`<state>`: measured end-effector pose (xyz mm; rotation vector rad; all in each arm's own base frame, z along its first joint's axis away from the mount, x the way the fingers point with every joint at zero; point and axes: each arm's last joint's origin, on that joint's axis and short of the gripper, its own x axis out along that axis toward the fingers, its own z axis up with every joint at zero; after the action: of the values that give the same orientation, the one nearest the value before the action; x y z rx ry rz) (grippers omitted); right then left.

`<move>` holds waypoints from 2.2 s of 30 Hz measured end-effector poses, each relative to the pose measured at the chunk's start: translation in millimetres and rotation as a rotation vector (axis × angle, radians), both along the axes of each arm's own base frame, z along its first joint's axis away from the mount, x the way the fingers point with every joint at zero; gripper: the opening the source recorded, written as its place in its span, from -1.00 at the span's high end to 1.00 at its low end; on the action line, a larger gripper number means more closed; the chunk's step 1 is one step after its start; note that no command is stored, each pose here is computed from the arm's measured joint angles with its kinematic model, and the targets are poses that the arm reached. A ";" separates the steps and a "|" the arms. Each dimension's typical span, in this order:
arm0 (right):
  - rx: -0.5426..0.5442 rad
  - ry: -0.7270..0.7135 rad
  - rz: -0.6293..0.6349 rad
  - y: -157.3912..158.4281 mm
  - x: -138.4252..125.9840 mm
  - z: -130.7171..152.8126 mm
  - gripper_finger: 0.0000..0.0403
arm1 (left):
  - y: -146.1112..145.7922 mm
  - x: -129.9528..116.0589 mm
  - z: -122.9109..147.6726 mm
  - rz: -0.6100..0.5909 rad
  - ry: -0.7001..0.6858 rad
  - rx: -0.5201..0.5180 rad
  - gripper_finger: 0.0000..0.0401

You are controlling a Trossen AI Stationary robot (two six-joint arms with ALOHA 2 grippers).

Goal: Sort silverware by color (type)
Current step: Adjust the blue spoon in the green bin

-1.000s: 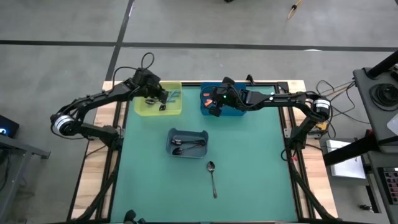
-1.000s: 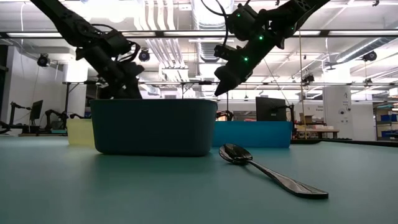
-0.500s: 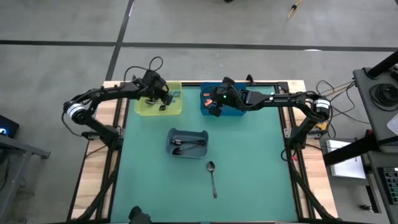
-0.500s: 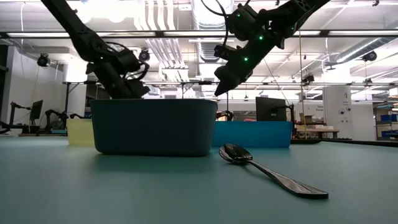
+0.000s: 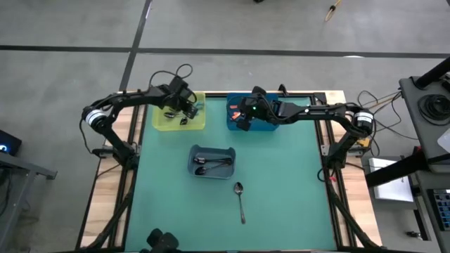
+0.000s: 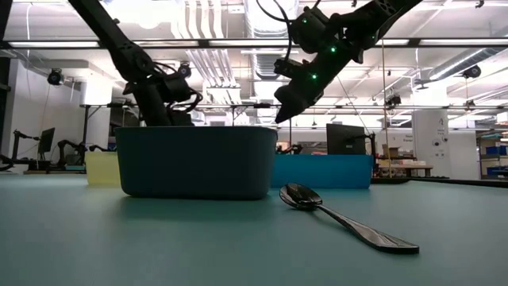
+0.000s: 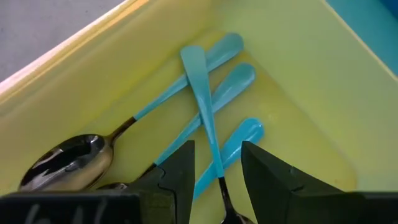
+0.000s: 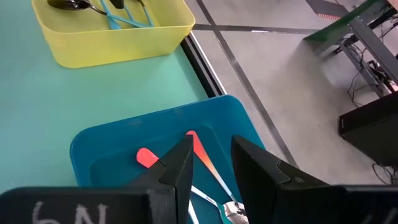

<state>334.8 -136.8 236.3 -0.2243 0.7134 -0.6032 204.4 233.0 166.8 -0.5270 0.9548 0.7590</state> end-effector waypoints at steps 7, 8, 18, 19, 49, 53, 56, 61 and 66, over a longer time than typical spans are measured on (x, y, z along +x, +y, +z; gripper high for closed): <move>0.002 0.007 -0.009 -3.3 -0.5 -2.5 0.50 | -4.8 7.1 0.7 -0.018 0.014 0.032 0.44; 0.002 0.007 -0.011 -4.1 -0.8 -2.5 0.50 | -5.7 8.4 0.8 -0.023 0.013 0.033 0.44; 0.004 0.007 -0.014 -4.8 -1.1 -2.6 0.50 | -6.9 12.5 -8.7 -0.027 0.038 0.014 0.49; 0.003 0.007 -0.014 -4.7 -1.2 -2.7 0.50 | -7.0 13.2 -11.6 -0.027 0.043 0.006 0.50; 0.003 0.009 -0.013 -4.8 -1.1 -3.0 0.50 | -3.0 17.4 -29.6 0.017 0.088 0.004 0.95; -0.001 0.013 -0.009 -4.8 -1.1 -3.0 0.50 | -2.9 17.5 -29.3 0.018 0.087 0.005 0.97; -0.001 0.013 -0.009 -4.8 -1.1 -3.0 0.50 | -3.3 17.2 -28.2 0.017 0.087 0.006 0.99; -0.001 0.014 -0.009 -4.8 -1.1 -3.2 0.50 | -6.4 14.3 -18.4 0.012 0.080 0.015 0.99; -0.001 0.014 -0.009 -4.8 -1.1 -3.2 0.50 | -10.5 10.3 1.6 0.008 0.047 0.054 0.99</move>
<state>333.7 -141.6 233.1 -0.2263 0.7278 -0.6113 214.7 222.5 168.4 -0.4680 0.9731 0.8049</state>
